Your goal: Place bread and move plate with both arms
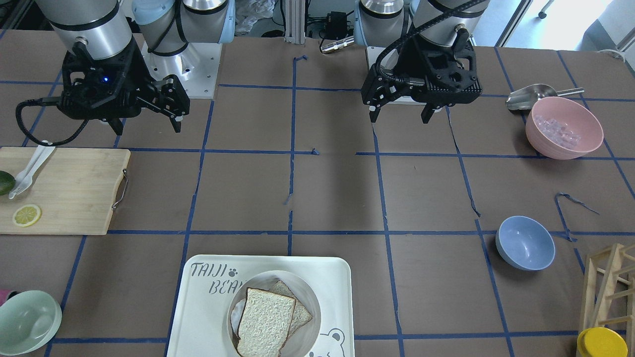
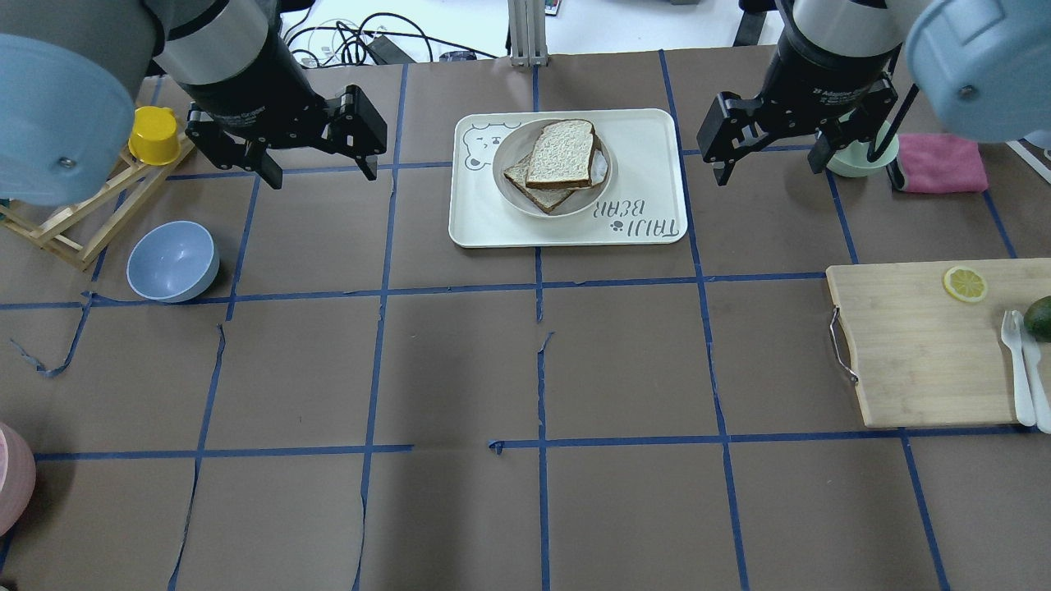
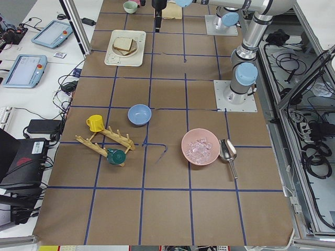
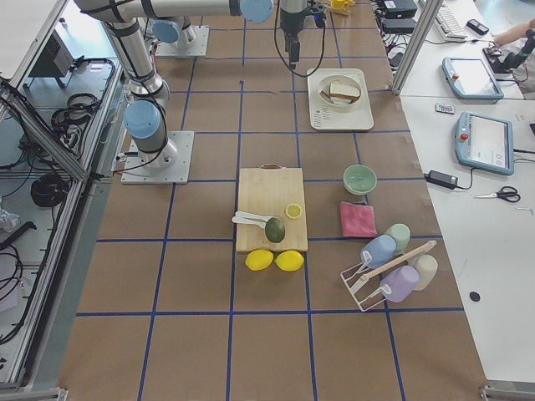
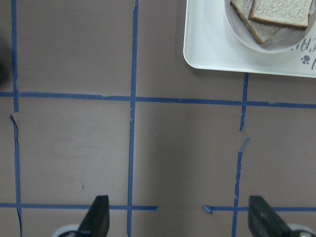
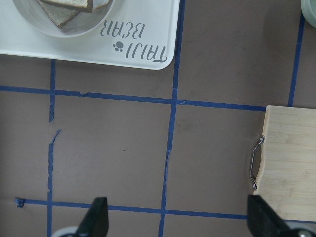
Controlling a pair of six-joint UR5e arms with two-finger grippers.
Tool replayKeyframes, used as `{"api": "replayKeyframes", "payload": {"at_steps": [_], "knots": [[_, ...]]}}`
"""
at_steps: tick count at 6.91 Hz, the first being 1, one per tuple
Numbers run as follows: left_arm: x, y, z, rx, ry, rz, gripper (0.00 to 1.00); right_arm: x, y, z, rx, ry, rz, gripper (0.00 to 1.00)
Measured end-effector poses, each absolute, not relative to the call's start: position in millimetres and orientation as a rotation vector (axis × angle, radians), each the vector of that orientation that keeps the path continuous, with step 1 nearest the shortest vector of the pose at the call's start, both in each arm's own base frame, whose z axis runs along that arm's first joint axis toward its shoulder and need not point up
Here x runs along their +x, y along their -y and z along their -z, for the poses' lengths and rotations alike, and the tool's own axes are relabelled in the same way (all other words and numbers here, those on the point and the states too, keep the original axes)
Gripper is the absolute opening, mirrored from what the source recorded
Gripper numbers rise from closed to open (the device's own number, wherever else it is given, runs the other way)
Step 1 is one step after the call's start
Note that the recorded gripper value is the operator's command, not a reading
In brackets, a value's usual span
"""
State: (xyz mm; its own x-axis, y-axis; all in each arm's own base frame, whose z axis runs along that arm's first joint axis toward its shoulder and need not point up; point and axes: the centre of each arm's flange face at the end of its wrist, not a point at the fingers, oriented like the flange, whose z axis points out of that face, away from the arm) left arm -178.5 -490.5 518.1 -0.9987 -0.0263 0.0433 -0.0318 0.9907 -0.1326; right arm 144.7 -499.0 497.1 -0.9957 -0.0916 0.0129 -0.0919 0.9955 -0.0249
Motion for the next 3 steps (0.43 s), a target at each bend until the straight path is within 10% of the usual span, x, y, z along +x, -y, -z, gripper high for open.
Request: {"api": "replayKeyframes", "payload": {"at_steps": [3], "knots": [[-178.0, 490.4, -521.7, 0.037, 3.095, -0.255, 1.0, 144.7, 498.8, -496.8, 0.139, 3.126, -0.038, 1.0]]}}
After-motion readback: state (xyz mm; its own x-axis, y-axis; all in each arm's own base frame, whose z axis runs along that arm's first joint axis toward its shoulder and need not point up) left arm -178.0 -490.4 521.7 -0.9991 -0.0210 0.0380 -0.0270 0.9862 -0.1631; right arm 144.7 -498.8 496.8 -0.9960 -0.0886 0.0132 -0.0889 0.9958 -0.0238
